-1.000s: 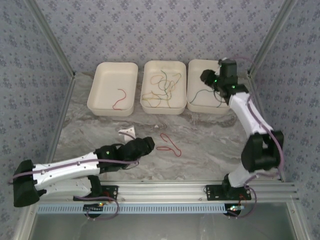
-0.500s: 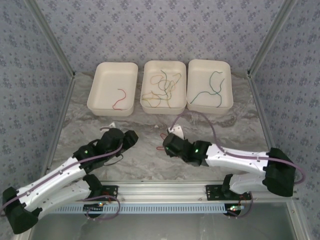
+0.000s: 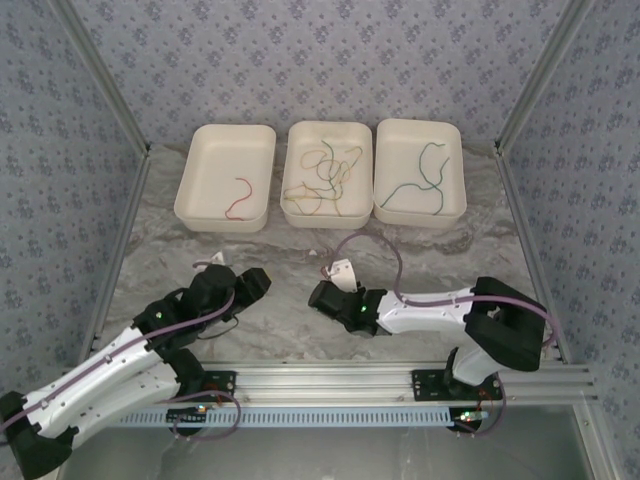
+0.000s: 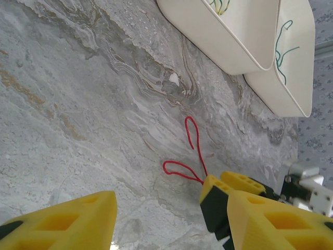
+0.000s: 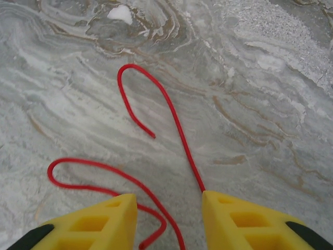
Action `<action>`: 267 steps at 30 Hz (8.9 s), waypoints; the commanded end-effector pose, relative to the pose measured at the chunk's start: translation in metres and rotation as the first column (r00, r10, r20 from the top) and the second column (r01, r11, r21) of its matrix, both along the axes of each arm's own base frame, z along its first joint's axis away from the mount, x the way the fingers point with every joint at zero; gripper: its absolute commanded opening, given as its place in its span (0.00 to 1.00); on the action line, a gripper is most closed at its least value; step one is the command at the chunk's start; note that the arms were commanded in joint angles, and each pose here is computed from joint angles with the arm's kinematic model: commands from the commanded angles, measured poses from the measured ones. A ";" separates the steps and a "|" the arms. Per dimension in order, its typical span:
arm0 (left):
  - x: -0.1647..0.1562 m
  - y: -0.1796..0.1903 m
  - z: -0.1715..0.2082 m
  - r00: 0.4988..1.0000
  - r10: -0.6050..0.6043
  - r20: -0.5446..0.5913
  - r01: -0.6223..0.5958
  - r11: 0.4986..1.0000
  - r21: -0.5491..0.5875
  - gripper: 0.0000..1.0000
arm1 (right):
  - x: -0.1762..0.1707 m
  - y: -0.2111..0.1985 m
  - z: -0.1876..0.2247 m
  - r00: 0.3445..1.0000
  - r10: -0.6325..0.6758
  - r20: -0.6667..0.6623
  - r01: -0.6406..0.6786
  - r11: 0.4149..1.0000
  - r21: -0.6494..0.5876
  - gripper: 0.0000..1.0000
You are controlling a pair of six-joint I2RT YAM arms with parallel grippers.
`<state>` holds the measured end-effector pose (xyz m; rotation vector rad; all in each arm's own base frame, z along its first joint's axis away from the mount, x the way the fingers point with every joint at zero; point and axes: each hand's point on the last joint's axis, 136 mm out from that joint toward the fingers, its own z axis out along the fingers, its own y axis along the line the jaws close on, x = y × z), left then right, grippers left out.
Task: Untangle the cables
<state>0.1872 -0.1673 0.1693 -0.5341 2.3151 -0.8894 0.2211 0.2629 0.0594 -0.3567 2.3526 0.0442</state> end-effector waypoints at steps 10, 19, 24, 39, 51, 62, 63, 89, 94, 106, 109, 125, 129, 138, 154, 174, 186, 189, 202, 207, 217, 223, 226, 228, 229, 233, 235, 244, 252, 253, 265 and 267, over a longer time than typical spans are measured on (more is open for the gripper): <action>0.000 -0.002 -0.003 1.000 -0.011 -0.014 0.011 1.000 0.006 0.56 | 0.001 -0.001 -0.017 0.999 -0.038 -0.024 0.038 0.999 0.026 0.25; 0.002 -0.009 -0.005 1.000 -0.020 -0.016 0.020 1.000 -0.017 0.55 | 0.004 -0.003 0.006 0.999 -0.031 0.042 0.030 0.999 0.036 0.00; 0.015 -0.047 -0.009 0.996 -0.092 0.017 0.093 0.990 -0.108 0.55 | 0.002 0.004 0.038 0.995 0.077 0.056 -0.081 0.994 0.067 0.00; 0.038 -0.123 -0.054 0.984 -0.154 -0.088 0.147 0.986 -0.079 0.53 | -0.014 0.014 0.061 0.970 0.236 0.052 -0.241 0.959 0.146 0.00; 0.049 -0.123 -0.070 0.989 -0.105 -0.107 0.107 0.994 0.013 0.47 | -0.018 0.023 0.065 0.964 0.257 0.065 -0.265 0.950 0.164 0.00; 0.058 -0.135 -0.069 0.988 -0.111 -0.109 0.109 0.994 -0.023 0.20 | -0.019 0.026 0.068 0.962 0.262 0.073 -0.270 0.948 0.165 0.00; 0.058 -0.134 -0.069 0.988 -0.109 -0.107 0.107 0.994 -0.028 0.16 | -0.019 0.026 0.068 0.963 0.260 0.073 -0.269 0.949 0.166 0.00; 0.091 -0.036 0.038 0.997 0.074 0.016 -0.065 0.945 -0.322 0.00 | -0.035 -0.009 0.098 0.952 0.250 0.175 -0.292 0.912 0.287 0.00; 0.096 -0.039 0.043 0.997 0.069 0.021 -0.059 0.943 -0.327 0.00 | -0.040 -0.004 0.100 0.954 0.243 0.176 -0.282 0.926 0.252 0.00; 0.077 -0.036 0.073 0.998 0.034 0.050 -0.010 0.907 -0.422 0.00 | -0.014 -0.072 0.070 0.992 -0.013 0.123 -0.008 0.986 0.169 0.00; 0.061 -0.049 0.089 0.997 -0.063 0.054 0.081 0.867 -0.492 0.00 | -0.002 -0.103 0.087 0.973 -0.075 0.219 0.021 0.971 0.240 0.00; -0.049 -0.054 0.058 0.867 -0.499 0.005 0.486 0.843 -0.231 0.00 | 0.123 -0.306 0.215 0.709 -0.656 0.258 0.299 0.611 0.733 0.00; -0.045 -0.049 0.036 0.868 -0.496 -0.016 0.488 0.859 -0.155 0.00 | 0.148 -0.300 0.246 0.761 -0.602 0.240 0.249 0.613 0.749 0.00; -0.056 -0.066 0.004 0.785 -0.619 -0.039 0.619 0.785 0.015 0.00 | 0.182 -0.307 0.263 0.758 -0.653 -0.009 0.354 0.398 0.846 0.00; -0.064 -0.080 -0.035 0.677 -0.728 -0.110 0.617 0.480 0.624 0.00 | 0.224 -0.320 0.350 0.743 -0.669 -0.027 0.285 0.279 0.917 0.00; -0.079 -0.124 -0.064 0.569 -0.789 -0.232 0.521 0.127 0.844 0.00 | 0.233 -0.298 0.384 0.823 -0.564 0.073 0.169 0.365 0.916 0.00; -0.056 -0.112 0.070 0.649 -0.726 0.227 0.380 0.568 0.730 0.70 | 0.203 -0.203 0.395 0.896 -0.366 0.253 0.075 0.685 0.725 0.00; -0.051 -0.101 0.105 0.636 -0.700 0.324 0.351 0.637 0.687 0.73 | 0.191 -0.180 0.395 0.909 -0.308 0.279 0.038 0.731 0.681 0.00; 0.013 -0.163 0.137 0.546 -0.749 0.376 0.148 0.528 0.837 0.88 | 0.153 -0.071 0.367 0.976 -0.068 0.207 -0.073 0.793 0.605 0.00; 0.026 -0.178 0.123 0.509 -0.777 0.371 0.256 0.548 0.796 0.92 | 0.138 -0.036 0.371 0.977 0.015 0.214 -0.146 0.776 0.614 0.00; 0.045 -0.179 0.101 0.536 -0.784 0.312 0.383 0.555 0.738 0.25 | 0.126 -0.013 0.378 0.974 0.053 0.222 -0.185 0.752 0.633 0.00; 0.043 -0.178 0.107 0.535 -0.777 0.333 0.385 0.575 0.722 0.00 | 0.129 -0.013 0.379 0.973 0.046 0.224 -0.182 0.748 0.638 0.00; 0.045 -0.171 0.117 0.560 -0.744 0.366 0.359 0.615 0.702 0.00 | 0.131 -0.015 0.380 0.973 0.043 0.227 -0.181 0.754 0.631 0.00; 0.051 -0.161 0.126 0.593 -0.704 0.391 0.344 0.660 0.667 0.00 | 0.131 -0.024 0.384 0.971 0.018 0.237 -0.166 0.766 0.622 0.12; 0.056 -0.152 0.132 0.615 -0.677 0.405 0.337 0.690 0.641 0.00 | 0.129 -0.031 0.388 0.968 0.000 0.251 -0.160 0.772 0.616 0.31; 0.080 -0.113 0.149 0.707 -0.569 0.420 0.313 0.784 0.536 0.00 | 0.112 -0.061 0.405 0.945 -0.068 0.320 -0.145 0.789 0.597 0.66; 0.094 -0.091 0.154 0.746 -0.516 0.421 0.289 0.820 0.494 0.00 | 0.101 -0.073 0.407 0.939 -0.092 0.330 -0.128 0.799 0.588 0.69; 0.179 -0.001 0.157 0.860 -0.252 0.443 0.134 0.950 0.282 0.00 | 0.031 -0.080 0.346 0.951 -0.063 0.302 -0.134 0.796 0.590 0.68; 0.262 0.067 0.133 0.921 -0.132 0.366 -0.030 0.914 0.405 0.00 | -0.029 -0.063 0.287 0.970 0.060 0.234 -0.184 0.813 0.553 0.66; 0.268 0.076 0.131 0.923 -0.117 0.366 -0.061 0.896 0.441 0.00 | -0.035 -0.061 0.284 0.969 0.074 0.237 -0.196 0.814 0.547 0.66; 0.318 0.150 0.095 0.962 0.034 0.270 -0.237 0.593 0.770 0.00 | -0.079 -0.057 0.259 0.959 0.137 0.249 -0.238 0.868 0.436 0.64; 0.325 0.155 0.088 0.967 0.051 0.248 -0.233 0.564 0.792 0.00 | -0.082 -0.057 0.257 0.958 0.138 0.250 -0.237 0.873 0.426 0.64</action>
